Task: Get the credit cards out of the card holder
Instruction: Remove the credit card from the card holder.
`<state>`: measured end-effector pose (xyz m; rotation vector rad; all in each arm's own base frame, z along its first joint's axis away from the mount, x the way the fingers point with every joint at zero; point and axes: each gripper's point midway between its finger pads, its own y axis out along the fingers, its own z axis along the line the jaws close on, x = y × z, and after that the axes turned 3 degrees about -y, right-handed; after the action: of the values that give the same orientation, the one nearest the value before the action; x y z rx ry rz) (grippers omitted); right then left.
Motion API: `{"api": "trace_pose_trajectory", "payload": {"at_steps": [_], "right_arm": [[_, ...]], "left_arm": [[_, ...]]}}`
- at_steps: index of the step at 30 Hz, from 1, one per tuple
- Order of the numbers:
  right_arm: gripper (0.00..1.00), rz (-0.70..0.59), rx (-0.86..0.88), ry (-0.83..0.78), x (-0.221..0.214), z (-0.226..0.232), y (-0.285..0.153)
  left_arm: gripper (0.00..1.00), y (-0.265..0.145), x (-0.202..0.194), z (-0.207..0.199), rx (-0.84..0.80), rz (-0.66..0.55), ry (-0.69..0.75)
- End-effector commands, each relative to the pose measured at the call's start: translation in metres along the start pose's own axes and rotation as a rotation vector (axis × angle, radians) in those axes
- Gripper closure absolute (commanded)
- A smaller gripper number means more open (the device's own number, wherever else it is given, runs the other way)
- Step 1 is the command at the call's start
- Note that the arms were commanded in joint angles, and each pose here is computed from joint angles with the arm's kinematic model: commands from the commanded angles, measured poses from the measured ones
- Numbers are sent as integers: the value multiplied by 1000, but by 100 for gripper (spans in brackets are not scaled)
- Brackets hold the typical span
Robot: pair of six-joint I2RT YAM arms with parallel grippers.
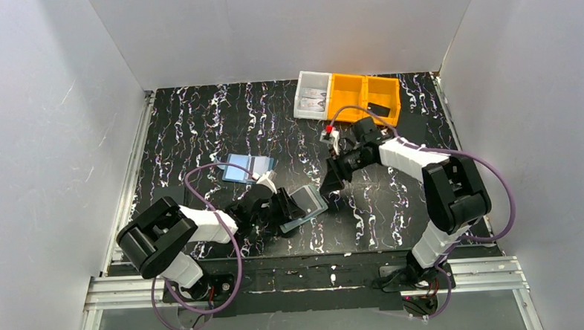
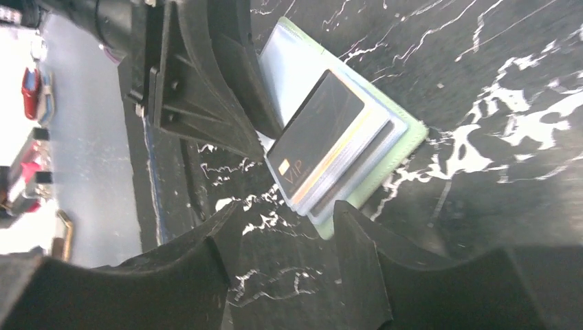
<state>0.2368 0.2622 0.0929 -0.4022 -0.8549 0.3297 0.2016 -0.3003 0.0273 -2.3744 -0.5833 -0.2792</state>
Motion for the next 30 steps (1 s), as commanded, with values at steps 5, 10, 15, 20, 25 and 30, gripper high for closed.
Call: {"api": "trace_pose_trajectory", "payload": {"at_steps": [5,10,15,20,25,30], "right_arm": [[40,91,74,-223,-27,13,-38],[39,38,30,-221,-21,5,-60],[39,5,34,-231,-15,10,-69],[38,-18,26,-242,-11,14,-72],[37,-22,41,-232,-10,15,-71],[37,-19,54,-227,-11,17,-71]], "left_arm": [[61,-21,-8,2,-53,59,48],[55,-40,-13,-2,-85,66,57],[50,-65,-11,-4,-83,41,69],[47,-84,-4,-11,-70,15,114],[45,-91,8,-19,-64,-24,131],[44,-88,11,-26,-54,-9,155]]}}
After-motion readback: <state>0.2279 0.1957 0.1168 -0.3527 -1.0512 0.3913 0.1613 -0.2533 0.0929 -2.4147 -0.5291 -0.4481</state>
